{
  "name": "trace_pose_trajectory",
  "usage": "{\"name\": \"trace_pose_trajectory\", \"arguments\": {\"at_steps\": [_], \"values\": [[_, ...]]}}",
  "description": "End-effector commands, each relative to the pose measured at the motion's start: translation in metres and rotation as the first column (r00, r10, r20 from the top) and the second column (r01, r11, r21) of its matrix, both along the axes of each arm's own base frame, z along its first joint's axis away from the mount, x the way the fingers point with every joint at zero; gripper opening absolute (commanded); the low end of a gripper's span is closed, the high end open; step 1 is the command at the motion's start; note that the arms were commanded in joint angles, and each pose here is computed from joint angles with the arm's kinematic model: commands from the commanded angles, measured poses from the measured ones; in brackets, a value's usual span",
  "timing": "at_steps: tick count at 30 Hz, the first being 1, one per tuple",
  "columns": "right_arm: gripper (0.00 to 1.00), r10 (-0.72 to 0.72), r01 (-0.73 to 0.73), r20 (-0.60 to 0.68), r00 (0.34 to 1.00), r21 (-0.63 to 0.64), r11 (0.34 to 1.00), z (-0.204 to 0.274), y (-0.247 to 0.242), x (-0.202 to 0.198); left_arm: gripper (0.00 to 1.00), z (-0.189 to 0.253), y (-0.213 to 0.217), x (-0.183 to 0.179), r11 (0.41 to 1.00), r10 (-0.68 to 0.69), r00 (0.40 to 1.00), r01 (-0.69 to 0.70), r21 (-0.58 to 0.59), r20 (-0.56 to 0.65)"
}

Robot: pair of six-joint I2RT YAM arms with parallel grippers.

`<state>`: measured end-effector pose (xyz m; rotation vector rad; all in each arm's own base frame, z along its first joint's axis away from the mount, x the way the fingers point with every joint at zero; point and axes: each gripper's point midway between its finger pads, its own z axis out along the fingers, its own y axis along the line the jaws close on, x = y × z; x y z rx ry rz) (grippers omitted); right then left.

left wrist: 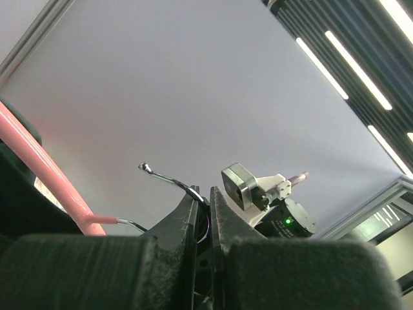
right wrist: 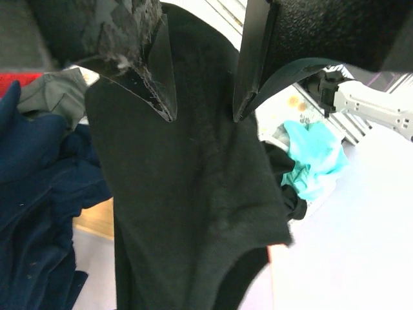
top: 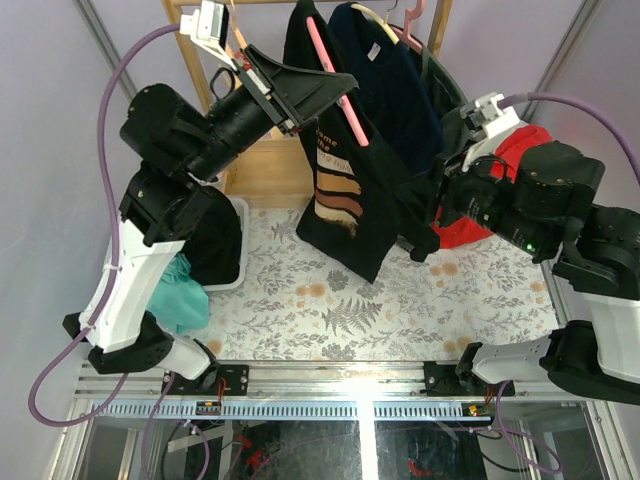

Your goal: Place the t-shirt on the hanger

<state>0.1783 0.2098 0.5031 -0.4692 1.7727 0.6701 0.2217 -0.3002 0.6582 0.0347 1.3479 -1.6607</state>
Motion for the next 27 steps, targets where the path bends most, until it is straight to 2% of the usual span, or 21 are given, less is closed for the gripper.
{"name": "trace_pose_trajectory", "arguments": {"at_steps": [1,5,8,12,15,18,27], "values": [[0.45,-0.044,0.045,0.061,0.997,-0.015,0.999,0.015,-0.023,-0.001,0.00,0.039,0.026,-0.024,0.997,0.001,0.993,0.008,-0.075,0.119],[0.34,0.038,-0.037,0.073,0.997,-0.010,0.999,0.015,-0.016,-0.012,0.00,0.026,0.027,-0.026,0.997,-0.010,0.995,0.019,-0.081,0.101],[0.32,0.120,-0.119,0.067,0.990,-0.019,0.993,0.010,-0.002,-0.019,0.00,0.016,0.025,-0.024,0.997,-0.017,0.996,0.023,-0.073,0.088],[0.44,0.231,-0.233,0.064,0.971,0.019,0.972,0.016,0.015,-0.033,0.00,0.011,0.022,-0.021,0.998,-0.021,0.997,0.026,-0.064,0.079],[0.50,0.225,-0.225,0.044,0.973,-0.002,0.974,0.010,0.022,-0.027,0.00,0.010,0.020,-0.022,0.997,-0.041,0.996,0.046,-0.064,0.080],[0.51,0.225,-0.224,0.026,0.974,-0.029,0.974,-0.002,0.033,-0.019,0.00,0.007,0.021,-0.027,0.997,-0.053,0.995,0.058,-0.059,0.082],[0.48,0.317,-0.318,0.025,0.948,0.044,0.947,0.007,0.051,-0.031,0.00,-0.016,0.032,-0.055,0.994,-0.098,0.991,0.093,0.053,0.093]]}}
